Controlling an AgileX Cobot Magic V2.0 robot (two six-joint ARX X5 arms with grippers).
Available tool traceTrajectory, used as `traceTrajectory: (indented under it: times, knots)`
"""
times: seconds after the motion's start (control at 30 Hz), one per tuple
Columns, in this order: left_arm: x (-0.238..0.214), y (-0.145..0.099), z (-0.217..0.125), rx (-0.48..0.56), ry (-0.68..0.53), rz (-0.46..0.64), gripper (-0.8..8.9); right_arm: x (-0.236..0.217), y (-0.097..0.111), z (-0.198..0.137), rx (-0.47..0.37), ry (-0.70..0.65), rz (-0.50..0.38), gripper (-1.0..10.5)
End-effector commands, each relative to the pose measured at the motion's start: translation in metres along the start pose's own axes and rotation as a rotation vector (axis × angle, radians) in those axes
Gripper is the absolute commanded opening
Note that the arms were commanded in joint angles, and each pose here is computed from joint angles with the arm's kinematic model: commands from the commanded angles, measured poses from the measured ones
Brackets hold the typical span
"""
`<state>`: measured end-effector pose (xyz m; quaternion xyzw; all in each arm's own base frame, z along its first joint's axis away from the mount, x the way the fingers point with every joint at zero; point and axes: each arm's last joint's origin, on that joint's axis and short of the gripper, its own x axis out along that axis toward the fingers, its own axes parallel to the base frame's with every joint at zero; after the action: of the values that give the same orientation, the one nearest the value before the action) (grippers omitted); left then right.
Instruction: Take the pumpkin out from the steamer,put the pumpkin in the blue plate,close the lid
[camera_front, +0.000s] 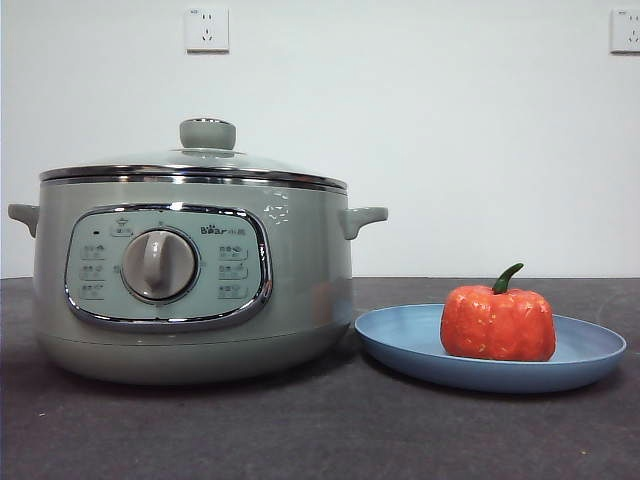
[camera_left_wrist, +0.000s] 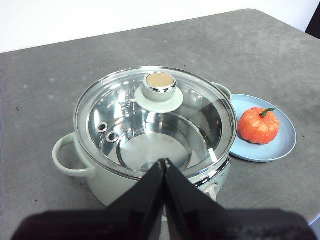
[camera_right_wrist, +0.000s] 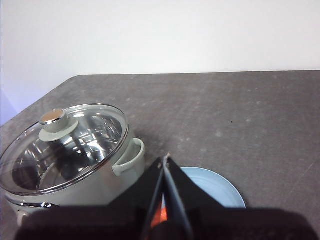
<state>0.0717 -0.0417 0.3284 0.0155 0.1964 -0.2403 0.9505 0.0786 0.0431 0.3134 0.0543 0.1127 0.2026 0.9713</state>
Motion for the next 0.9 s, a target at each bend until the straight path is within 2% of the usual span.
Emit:
traceTrajectory:
  times: [0.03,0.3,0.4,0.5,0.7,0.9]
  knots:
    - [0.001,0.0,-0.001,-0.009,-0.002,-0.002,-0.03,0.002,0.0,-0.002,0.011,0.006,-0.003,0.0]
    - [-0.003,0.0,-0.002,-0.004,-0.014,-0.006,-0.03,0.002,0.0,-0.002,0.011,0.006,-0.003,0.0]
    - [-0.017,0.004,-0.005,0.065,-0.064,0.046,-0.03,0.002,0.0,-0.002,0.012,0.006,-0.002,0.0]
    - [-0.027,0.009,-0.01,0.061,-0.159,0.137,-0.03,0.002,0.0,-0.002,0.012,0.006,-0.003,0.0]
    - [-0.01,0.023,-0.049,0.048,-0.304,0.335,-0.03,0.002,0.0,-0.002,0.012,0.006,-0.002,0.0]
    - [0.027,0.04,-0.103,0.032,-0.285,0.436,-0.03,0.002,0.0,-0.002,0.012,0.006,-0.003,0.0]
